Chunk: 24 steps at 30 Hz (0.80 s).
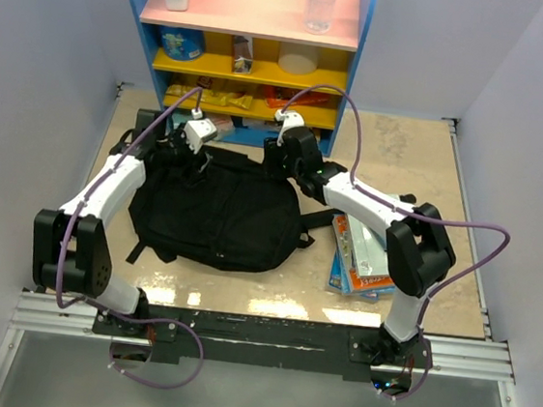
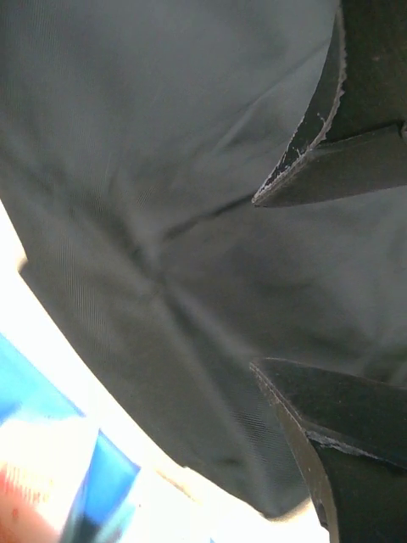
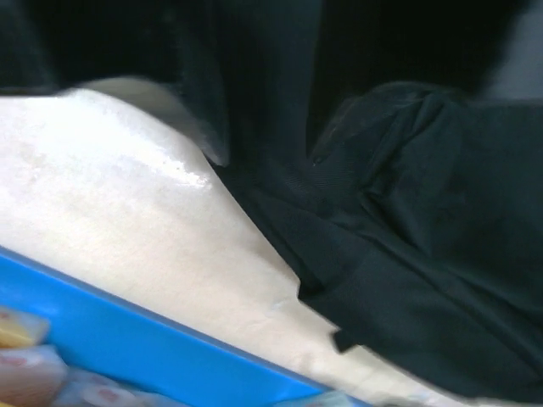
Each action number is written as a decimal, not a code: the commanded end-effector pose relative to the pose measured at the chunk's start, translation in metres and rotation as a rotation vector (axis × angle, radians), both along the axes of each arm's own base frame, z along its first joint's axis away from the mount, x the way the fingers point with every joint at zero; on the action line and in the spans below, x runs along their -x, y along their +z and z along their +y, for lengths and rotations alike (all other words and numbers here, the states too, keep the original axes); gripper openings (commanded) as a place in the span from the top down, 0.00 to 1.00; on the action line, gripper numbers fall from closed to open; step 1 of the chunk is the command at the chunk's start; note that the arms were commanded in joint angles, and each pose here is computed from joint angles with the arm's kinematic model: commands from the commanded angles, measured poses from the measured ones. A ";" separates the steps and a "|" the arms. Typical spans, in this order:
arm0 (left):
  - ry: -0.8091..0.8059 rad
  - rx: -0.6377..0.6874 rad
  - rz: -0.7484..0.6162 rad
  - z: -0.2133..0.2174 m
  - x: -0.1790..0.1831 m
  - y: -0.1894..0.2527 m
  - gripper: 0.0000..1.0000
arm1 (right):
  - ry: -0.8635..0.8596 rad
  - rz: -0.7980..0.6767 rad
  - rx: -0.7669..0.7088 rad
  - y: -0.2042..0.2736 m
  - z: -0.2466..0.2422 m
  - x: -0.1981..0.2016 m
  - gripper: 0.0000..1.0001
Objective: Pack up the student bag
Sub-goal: Adjust the student bag at the center of the board.
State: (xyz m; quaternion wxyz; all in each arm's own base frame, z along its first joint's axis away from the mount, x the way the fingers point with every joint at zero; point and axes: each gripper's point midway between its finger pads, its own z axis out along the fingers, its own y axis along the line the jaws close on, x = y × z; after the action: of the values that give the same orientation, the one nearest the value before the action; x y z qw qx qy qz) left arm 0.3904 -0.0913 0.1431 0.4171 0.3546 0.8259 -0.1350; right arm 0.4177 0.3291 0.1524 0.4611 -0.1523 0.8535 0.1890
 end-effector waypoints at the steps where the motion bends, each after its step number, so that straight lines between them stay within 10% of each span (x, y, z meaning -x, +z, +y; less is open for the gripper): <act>1: -0.189 -0.005 0.026 -0.005 0.041 0.019 0.23 | -0.173 -0.041 0.029 0.011 -0.023 -0.019 0.37; 9: -0.309 -0.024 0.144 0.003 0.100 0.007 0.22 | -0.078 -0.067 -0.067 0.065 -0.010 0.042 0.35; 17: -0.325 -0.032 0.178 0.005 0.127 -0.009 0.24 | 0.256 0.230 -0.241 0.012 0.063 0.163 0.41; 24: -0.326 -0.027 0.180 0.004 0.131 -0.013 0.25 | 0.324 0.355 -0.290 -0.012 0.082 0.189 0.43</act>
State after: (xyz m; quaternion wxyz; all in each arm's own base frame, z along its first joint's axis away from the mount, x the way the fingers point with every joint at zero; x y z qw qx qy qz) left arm 0.2613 -0.0829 0.1238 0.2887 0.4589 0.8120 -0.2161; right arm 0.2404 0.3888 0.1239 0.3090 -0.1919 0.8684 0.3370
